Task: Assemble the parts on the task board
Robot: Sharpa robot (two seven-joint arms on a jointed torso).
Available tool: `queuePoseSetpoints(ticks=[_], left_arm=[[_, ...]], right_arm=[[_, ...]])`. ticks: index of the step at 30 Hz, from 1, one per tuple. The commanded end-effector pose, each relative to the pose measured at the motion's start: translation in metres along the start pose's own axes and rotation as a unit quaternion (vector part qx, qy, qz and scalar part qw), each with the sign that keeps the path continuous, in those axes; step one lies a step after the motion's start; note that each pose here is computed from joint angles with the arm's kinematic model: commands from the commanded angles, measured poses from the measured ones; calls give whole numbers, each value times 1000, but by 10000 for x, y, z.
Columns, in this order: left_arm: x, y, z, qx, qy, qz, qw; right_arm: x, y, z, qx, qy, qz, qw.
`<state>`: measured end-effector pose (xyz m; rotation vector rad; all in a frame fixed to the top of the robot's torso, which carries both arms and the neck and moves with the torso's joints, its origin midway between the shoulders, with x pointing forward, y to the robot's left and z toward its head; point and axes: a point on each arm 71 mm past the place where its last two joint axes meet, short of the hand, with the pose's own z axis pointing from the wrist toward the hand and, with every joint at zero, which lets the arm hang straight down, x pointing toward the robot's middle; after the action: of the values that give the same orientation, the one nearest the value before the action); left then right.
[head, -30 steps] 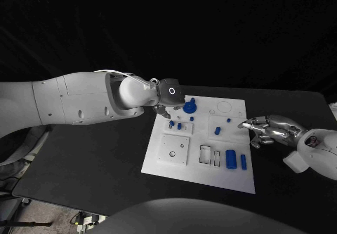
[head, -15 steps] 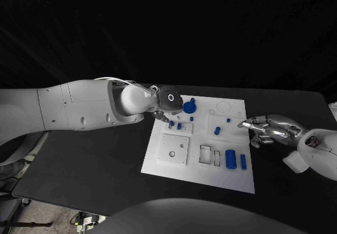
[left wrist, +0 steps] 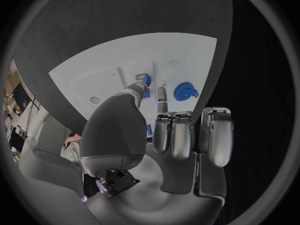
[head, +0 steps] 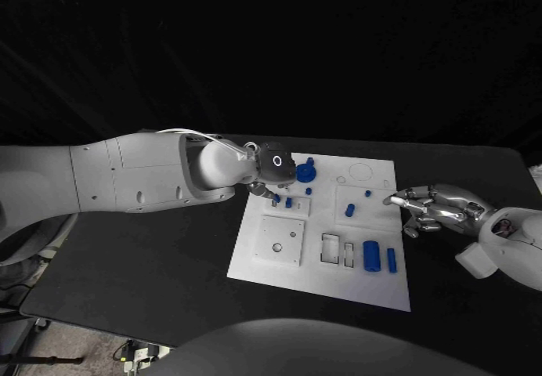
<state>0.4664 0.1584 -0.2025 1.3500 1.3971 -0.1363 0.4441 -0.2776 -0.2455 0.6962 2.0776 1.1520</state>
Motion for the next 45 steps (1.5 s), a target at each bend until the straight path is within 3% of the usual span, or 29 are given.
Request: queuePoseSetpoints(ticks=[1, 29, 45], left_arm=[[11, -6, 18, -1, 10, 5, 1000], [70, -24, 37, -5, 34, -1, 999], [133, -113, 64, -1, 36, -5, 999]], right_arm=[[13, 8, -3, -7, 5, 1, 1000], [14, 3, 8, -3, 9, 1, 1000], [10, -3, -3, -2, 8, 1, 1000]])
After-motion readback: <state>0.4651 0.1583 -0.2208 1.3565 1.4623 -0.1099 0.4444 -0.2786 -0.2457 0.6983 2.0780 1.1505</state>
